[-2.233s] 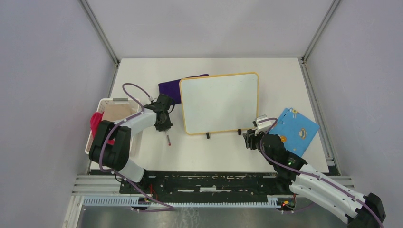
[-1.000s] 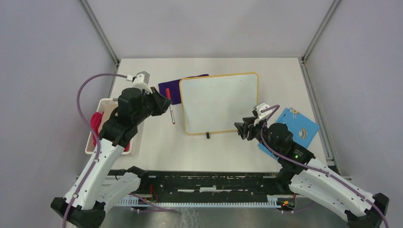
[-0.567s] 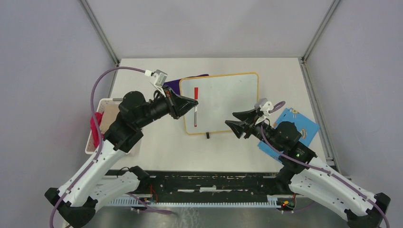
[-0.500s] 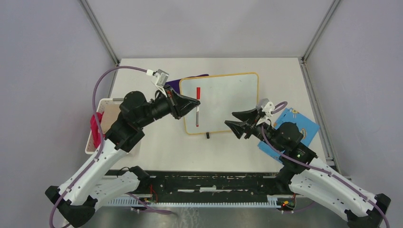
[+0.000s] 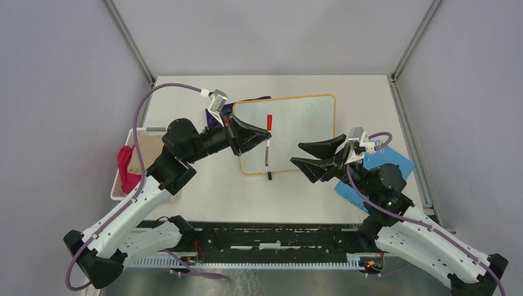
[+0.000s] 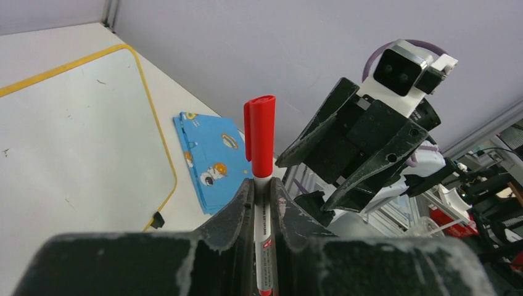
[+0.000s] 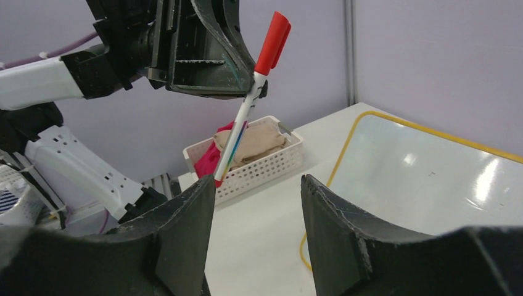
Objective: Write a sentence on the whiteboard
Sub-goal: Open the whiteboard marker.
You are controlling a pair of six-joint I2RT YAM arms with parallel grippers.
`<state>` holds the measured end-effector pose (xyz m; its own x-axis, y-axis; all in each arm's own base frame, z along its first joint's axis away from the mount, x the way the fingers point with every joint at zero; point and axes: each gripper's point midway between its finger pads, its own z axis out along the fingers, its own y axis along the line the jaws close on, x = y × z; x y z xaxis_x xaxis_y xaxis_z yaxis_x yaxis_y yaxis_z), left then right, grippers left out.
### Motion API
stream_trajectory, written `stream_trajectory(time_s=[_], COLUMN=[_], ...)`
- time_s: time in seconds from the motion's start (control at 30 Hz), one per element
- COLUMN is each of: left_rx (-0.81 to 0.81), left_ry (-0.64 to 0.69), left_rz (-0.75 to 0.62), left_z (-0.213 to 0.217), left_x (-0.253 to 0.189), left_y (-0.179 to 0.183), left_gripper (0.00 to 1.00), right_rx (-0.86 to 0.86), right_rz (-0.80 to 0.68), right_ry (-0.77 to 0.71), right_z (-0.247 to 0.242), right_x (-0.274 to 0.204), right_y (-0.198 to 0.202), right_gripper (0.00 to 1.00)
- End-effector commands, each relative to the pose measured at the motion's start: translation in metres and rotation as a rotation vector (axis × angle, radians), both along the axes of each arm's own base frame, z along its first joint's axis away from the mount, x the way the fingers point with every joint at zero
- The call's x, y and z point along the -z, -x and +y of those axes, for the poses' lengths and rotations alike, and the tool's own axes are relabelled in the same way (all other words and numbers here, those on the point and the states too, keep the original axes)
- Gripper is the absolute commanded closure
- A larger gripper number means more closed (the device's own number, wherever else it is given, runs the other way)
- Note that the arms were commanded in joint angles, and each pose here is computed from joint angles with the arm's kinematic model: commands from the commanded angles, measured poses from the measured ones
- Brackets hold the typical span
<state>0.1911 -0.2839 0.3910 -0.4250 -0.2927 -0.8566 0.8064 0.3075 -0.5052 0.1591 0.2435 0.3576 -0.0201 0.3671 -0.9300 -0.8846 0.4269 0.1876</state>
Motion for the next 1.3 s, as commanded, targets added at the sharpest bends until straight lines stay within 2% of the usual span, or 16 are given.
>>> stream_trajectory(time_s=[0.0,0.2,0.5,0.87,1.03,1.27], left_rx=[0.072,0.073,0.064,0.061,0.066,0.098], left_ry=[0.089,0.096,0.104,0.102,0.102,0.083], left_rz=[-0.035,-0.037,-0.049,-0.055,-0.056,-0.087], left_z=[-0.007,-0.008,-0.003,0.001,0.001,0.002], left_x=[-0.026,-0.027,-0.028,-0.029,-0.029,-0.026], left_y=[0.015,0.019,0.023,0.027,0.029,0.037], left_gripper=[0.98,0.98,0.98,0.98,0.98,0.97], right_rx=[-0.119,-0.23,-0.33,-0.412,-0.441,-0.455], right_rz=[-0.019,0.001,0.068,0.137,0.154,0.146], right_ry=[-0.124,-0.205,-0.24,-0.238,-0.237,-0.217], right_z=[0.012,0.026,0.044,0.065,0.073,0.076], right_x=[-0.031,-0.048,-0.051,-0.048,-0.049,-0.048], right_y=[0.014,0.021,0.022,0.021,0.021,0.023], right_gripper=[0.41,0.4,0.35,0.4,0.49,0.79])
